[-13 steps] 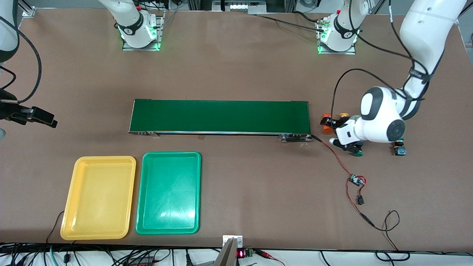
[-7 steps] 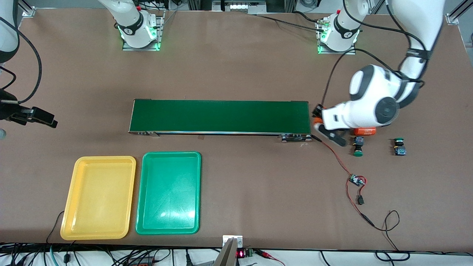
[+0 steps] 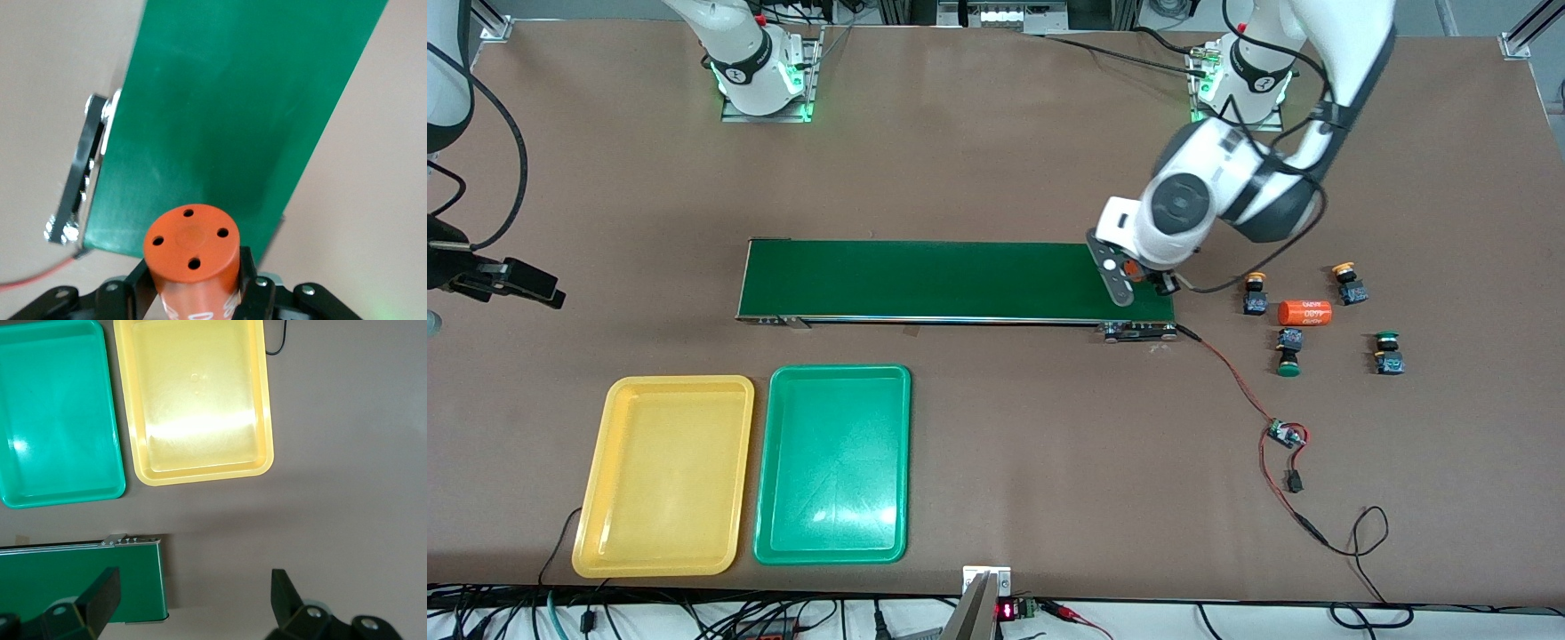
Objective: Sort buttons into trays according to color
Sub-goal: 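Carry the cylinder onto the green belt and open the left gripper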
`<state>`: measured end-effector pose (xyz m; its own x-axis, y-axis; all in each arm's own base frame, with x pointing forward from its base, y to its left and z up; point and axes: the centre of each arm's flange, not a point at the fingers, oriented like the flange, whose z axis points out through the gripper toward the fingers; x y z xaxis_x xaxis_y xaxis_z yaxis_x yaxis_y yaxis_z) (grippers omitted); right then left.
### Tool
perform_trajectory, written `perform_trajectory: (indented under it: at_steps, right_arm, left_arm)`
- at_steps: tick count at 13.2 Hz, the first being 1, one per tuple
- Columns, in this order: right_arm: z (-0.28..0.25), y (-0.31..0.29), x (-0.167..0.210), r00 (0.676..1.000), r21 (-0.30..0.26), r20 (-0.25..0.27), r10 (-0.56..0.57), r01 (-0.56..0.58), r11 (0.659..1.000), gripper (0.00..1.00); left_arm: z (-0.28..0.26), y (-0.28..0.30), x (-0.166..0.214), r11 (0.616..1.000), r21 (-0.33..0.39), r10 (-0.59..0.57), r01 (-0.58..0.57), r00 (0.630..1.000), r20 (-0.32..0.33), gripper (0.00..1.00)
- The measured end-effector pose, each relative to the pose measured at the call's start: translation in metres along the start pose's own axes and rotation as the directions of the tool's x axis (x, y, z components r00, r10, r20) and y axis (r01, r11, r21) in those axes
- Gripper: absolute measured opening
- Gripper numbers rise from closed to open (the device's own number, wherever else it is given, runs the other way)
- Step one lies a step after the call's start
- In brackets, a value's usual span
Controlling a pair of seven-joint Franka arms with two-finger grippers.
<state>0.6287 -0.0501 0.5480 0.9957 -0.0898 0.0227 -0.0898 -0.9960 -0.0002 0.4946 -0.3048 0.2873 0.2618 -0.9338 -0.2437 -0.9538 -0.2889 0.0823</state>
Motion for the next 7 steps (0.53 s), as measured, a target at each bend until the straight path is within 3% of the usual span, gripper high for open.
perform_trajectory:
  at_steps: [2, 7]
  right_arm:
    - [0.0, 0.0, 0.0, 1.0, 0.0, 0.0, 0.0, 0.0, 1.0, 1.0]
    - [0.0, 0.0, 0.0, 1.0, 0.0, -0.001, -0.001, 0.001, 1.0, 1.0]
  left_arm:
    - [0.013, 0.016, 0.022, 0.989, 0.067, 0.13, -0.133, 0.99, 0.046, 0.51]
    - [0.031, 0.036, 0.043, 0.952, 0.098, 0.279, -0.29, 0.954, 0.109, 0.51]
